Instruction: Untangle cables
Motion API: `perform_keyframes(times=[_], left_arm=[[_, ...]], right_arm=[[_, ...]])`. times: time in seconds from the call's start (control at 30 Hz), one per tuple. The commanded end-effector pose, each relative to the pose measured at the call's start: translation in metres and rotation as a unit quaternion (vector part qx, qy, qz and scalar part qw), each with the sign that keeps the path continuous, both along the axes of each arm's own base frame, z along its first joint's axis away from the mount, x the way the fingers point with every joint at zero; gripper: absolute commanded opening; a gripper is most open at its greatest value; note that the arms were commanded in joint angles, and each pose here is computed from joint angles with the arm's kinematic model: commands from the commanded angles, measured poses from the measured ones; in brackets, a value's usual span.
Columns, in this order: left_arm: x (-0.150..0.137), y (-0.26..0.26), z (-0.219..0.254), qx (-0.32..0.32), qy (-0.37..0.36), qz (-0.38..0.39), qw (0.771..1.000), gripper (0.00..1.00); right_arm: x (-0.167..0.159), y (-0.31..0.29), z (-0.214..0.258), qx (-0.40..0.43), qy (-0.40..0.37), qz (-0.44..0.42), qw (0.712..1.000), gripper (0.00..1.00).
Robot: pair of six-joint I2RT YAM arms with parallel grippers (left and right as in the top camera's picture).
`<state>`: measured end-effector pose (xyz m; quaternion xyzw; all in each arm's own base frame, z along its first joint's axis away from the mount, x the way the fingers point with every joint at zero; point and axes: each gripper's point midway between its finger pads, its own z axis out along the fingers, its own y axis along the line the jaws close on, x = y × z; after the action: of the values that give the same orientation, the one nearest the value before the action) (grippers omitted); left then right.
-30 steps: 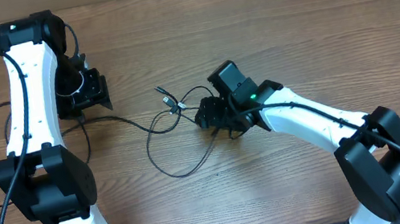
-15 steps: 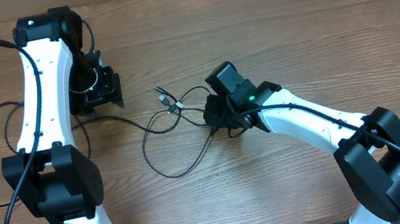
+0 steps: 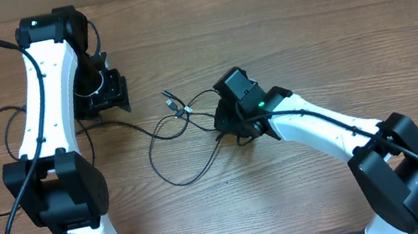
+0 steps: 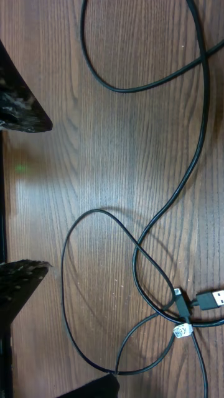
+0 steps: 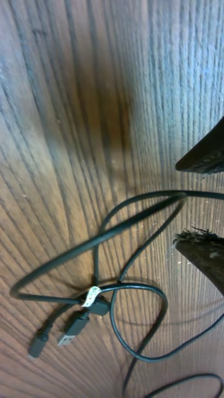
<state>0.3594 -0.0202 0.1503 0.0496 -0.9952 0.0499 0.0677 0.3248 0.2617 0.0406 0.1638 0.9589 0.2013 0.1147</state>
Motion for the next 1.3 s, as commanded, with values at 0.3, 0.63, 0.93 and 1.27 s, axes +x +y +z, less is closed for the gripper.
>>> perform_keyframes(times=[0.3, 0.63, 0.93, 1.27], left_arm=[[-0.002, 0.000, 0.012, 0.003, -0.017, 0.001, 1.000, 0.65], [-0.002, 0.000, 0.012, 0.003, -0.018, 0.001, 1.000, 0.66], [0.001, 0.000, 0.011, 0.003, -0.024, 0.001, 1.000, 0.67], [0.007, -0.001, 0.011, 0.002, -0.035, 0.001, 0.999, 0.72]], right_arm=[[-0.007, 0.010, -0.025, -0.012, 0.018, -0.030, 0.999, 0.32], [0.015, 0.007, -0.018, -0.021, -0.035, -0.049, 0.998, 0.07], [0.025, -0.009, 0.017, -0.101, -0.091, 0.078, 0.988, 0.04], [0.051, -0.106, 0.130, -0.144, -0.156, -0.043, 0.976, 0.04]])
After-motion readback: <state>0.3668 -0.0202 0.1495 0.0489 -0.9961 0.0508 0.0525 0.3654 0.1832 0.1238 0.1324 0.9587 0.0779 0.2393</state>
